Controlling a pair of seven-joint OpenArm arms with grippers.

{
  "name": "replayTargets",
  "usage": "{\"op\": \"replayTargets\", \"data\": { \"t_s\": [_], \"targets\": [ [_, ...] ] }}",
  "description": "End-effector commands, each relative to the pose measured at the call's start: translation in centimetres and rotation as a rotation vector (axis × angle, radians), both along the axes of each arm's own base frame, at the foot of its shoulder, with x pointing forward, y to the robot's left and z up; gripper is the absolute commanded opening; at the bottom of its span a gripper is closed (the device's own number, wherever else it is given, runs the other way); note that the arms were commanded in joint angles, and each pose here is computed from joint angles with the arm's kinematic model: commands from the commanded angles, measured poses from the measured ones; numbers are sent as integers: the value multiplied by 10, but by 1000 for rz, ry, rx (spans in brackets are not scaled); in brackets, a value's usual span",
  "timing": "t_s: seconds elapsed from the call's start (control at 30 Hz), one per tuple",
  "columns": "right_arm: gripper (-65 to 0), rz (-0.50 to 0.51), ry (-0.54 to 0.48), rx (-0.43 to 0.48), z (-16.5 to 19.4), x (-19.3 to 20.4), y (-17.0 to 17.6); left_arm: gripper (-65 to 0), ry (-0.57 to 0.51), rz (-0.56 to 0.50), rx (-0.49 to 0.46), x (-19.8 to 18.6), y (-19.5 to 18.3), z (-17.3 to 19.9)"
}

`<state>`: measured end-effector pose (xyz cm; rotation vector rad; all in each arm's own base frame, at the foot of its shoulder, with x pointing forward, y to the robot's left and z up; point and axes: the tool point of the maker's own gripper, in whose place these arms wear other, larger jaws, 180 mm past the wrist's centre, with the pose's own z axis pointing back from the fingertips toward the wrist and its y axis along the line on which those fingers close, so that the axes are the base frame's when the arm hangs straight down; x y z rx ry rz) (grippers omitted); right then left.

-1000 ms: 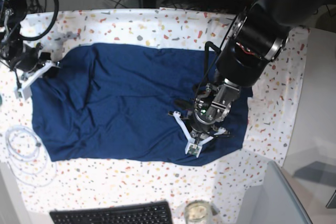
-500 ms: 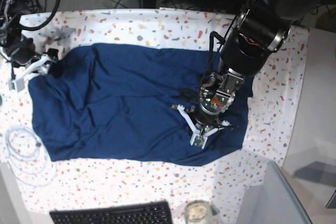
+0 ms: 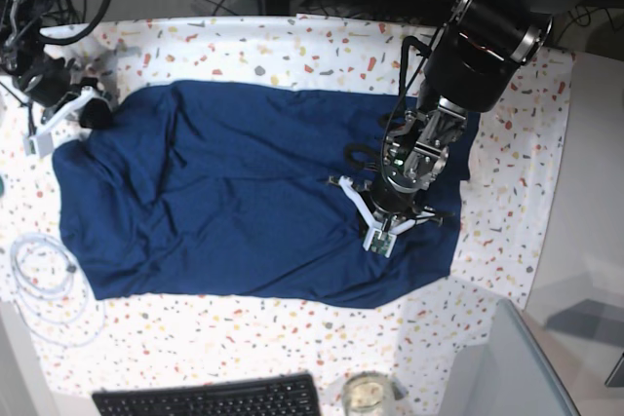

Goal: Layout the t-shirt on the table in an organized manner, then fold the t-shirt properly
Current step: 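Press the left gripper onto the shirt body and smooth it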

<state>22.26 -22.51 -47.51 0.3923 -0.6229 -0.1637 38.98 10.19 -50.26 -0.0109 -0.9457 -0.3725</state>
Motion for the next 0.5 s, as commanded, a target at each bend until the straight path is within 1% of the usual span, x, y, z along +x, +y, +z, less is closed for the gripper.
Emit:
{"op": "replayTargets", "data": {
  "t_s": [0.0,0.03,0.1,0.2,0.33,0.47],
  "targets": [
    [-632,0,-55,-7,12,11,-6,-650,175,26,74,-31,21,-33],
    [-650,-5,-51,-8,11,8,-8,-650,181,27,76,-34,23,-35],
    [-642,-4,-47,-12,11,5,-9,-650,196,34,90,-42,32,-40],
    [-644,3,-23,-42,10,-9,-22,-650,212,39,97,-51,38,-45],
    [-644,15,-18,-69,14,-23,-25,-650,236,45,112,-67,50,-54],
    [-644,-32,-29,-115,26,-38,-46,-650,257,51,118,-78,54,-60]
  ]
}}
